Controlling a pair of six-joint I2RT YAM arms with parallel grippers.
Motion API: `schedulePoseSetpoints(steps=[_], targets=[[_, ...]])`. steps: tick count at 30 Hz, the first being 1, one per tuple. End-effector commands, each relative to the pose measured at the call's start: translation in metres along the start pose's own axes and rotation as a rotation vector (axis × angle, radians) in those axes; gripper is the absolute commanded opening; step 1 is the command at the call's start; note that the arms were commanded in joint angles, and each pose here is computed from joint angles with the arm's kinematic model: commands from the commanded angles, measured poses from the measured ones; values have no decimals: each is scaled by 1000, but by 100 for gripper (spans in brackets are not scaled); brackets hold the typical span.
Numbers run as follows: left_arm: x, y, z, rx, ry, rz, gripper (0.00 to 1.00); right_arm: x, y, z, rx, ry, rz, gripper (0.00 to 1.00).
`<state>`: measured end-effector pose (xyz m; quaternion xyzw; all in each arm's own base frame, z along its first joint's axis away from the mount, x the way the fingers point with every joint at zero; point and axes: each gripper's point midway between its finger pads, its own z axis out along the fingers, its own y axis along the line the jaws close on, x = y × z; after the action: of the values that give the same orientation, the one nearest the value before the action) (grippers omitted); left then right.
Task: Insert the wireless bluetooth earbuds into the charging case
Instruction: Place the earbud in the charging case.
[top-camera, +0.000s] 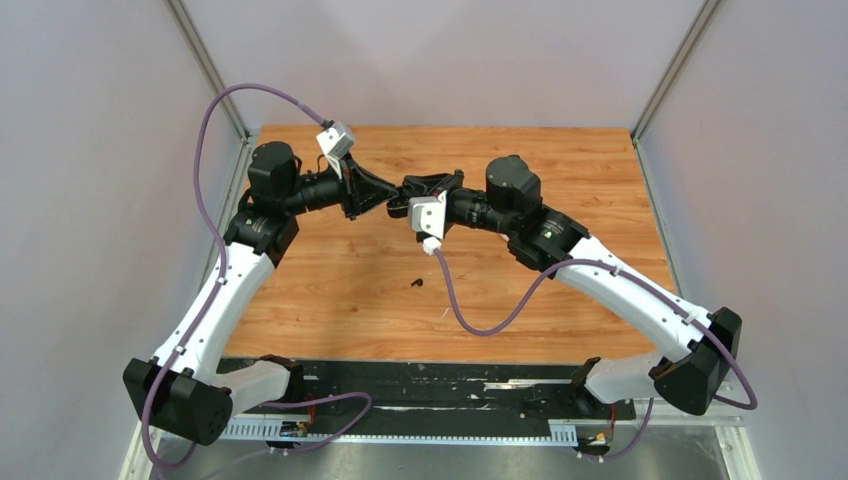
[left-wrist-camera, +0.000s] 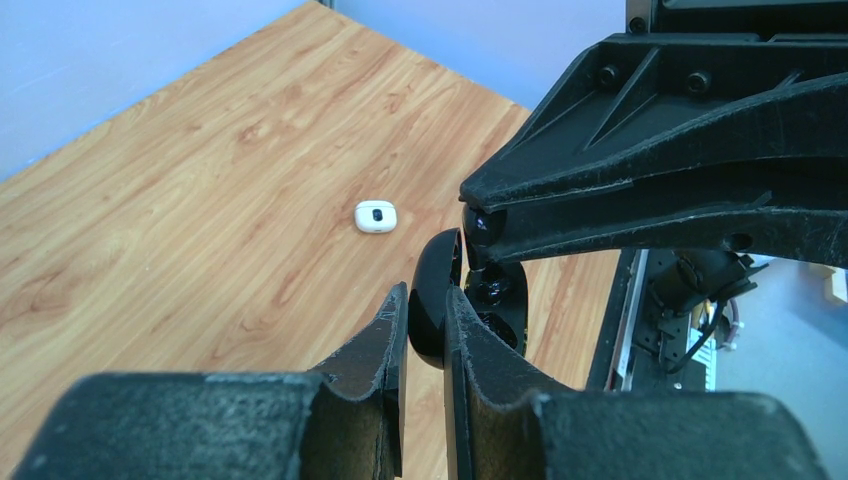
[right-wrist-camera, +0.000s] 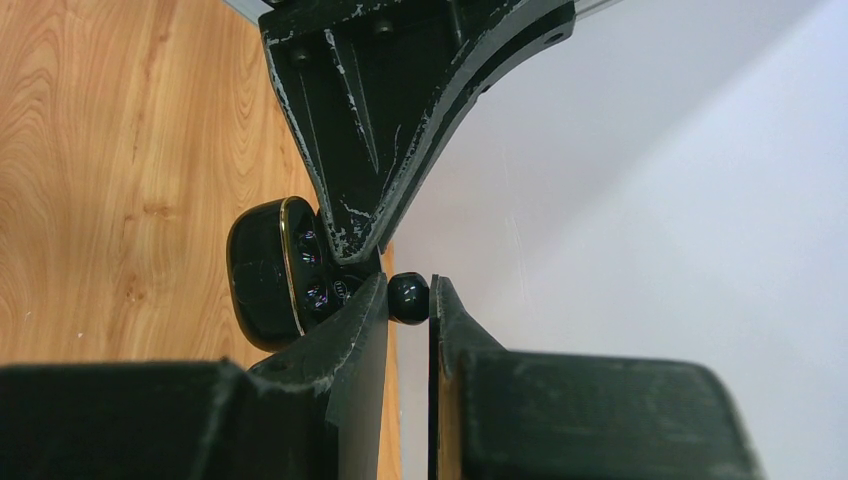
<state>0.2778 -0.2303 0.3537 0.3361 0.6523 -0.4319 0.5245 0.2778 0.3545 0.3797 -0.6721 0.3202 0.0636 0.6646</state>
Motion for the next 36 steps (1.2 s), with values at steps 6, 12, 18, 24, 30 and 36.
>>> schedulePoseSetpoints(steps=[6,12,18,24,30,36], targets=[[-15,-3,-2,-2,-33,42,0,-15,-16,-14,47,-31,-53,0],[-22,-5,-2,3,-43,47,0,-12,-6,-15,11,-27,-52,0],[-26,-8,-2,14,-51,50,0,-7,1,-14,-10,-16,-50,0],[-28,-8,-2,14,-56,53,0,-6,6,-13,-29,-16,-46,0],[-30,-8,-1,16,-61,59,0,-7,7,-13,-38,-17,-48,0],[-31,-8,0,22,-72,71,0,-5,16,-14,-79,-17,-48,0]])
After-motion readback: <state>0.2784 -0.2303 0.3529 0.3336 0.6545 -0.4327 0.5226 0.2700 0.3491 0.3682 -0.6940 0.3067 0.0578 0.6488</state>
